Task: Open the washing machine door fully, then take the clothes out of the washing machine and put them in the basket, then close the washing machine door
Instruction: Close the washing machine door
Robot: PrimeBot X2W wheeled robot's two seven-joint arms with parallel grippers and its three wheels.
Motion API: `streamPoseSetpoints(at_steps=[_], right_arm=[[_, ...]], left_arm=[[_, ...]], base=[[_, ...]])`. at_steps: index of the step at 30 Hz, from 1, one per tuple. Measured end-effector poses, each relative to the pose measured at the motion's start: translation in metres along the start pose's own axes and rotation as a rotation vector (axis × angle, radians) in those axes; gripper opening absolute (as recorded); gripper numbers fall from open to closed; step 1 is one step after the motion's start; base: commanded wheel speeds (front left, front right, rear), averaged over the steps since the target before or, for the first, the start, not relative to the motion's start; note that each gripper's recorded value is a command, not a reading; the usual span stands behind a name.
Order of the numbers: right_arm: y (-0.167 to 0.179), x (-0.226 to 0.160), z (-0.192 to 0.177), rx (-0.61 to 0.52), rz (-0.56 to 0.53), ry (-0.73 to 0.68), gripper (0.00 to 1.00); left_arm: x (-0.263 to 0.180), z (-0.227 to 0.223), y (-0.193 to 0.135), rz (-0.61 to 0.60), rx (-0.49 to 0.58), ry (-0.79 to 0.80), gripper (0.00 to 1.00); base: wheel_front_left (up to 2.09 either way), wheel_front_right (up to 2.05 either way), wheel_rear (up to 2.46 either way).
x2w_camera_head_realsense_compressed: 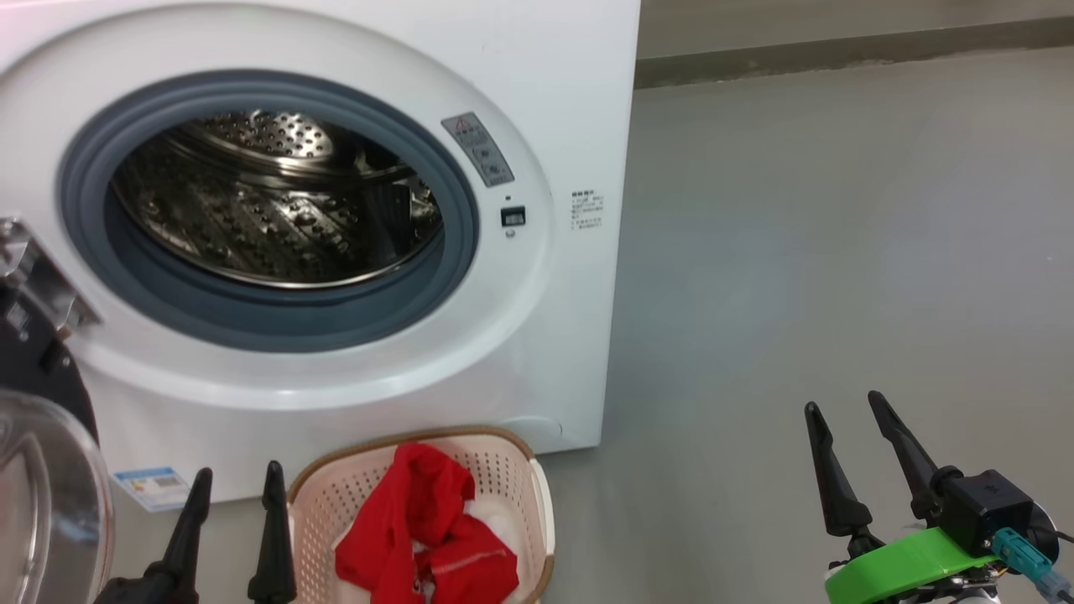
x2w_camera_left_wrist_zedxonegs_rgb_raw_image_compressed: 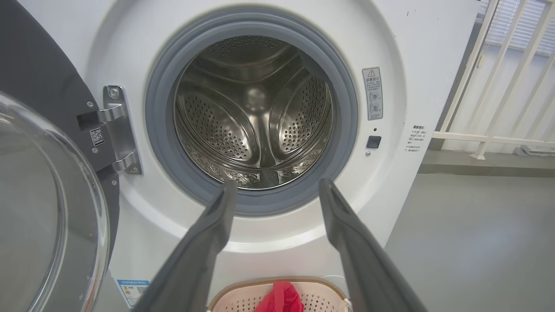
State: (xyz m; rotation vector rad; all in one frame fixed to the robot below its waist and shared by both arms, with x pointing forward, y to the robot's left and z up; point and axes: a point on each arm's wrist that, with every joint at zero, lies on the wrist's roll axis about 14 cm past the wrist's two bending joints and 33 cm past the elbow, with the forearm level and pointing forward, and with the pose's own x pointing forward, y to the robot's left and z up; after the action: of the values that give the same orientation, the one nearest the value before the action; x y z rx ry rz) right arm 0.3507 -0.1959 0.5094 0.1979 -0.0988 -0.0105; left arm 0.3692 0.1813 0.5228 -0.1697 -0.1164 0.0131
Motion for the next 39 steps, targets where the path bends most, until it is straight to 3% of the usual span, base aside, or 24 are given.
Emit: streamPoseSetpoints(at_steps=[13,39], right_arm=[[0.000,0.000,-0.002,0.001,0.001,0.005,1.00],[0.026,0.013,-0.004,0.008,0.080,0.010,1.00]], left_arm=[[0.000,0.001,-0.004,-0.012,-0.011,-0.005,1.00],[-0.011,0.019,0.011,0.041,0.009,-0.044,1.00]], base=[[-1.26,1.26,0.00],[-0.02,0.02,0.00]])
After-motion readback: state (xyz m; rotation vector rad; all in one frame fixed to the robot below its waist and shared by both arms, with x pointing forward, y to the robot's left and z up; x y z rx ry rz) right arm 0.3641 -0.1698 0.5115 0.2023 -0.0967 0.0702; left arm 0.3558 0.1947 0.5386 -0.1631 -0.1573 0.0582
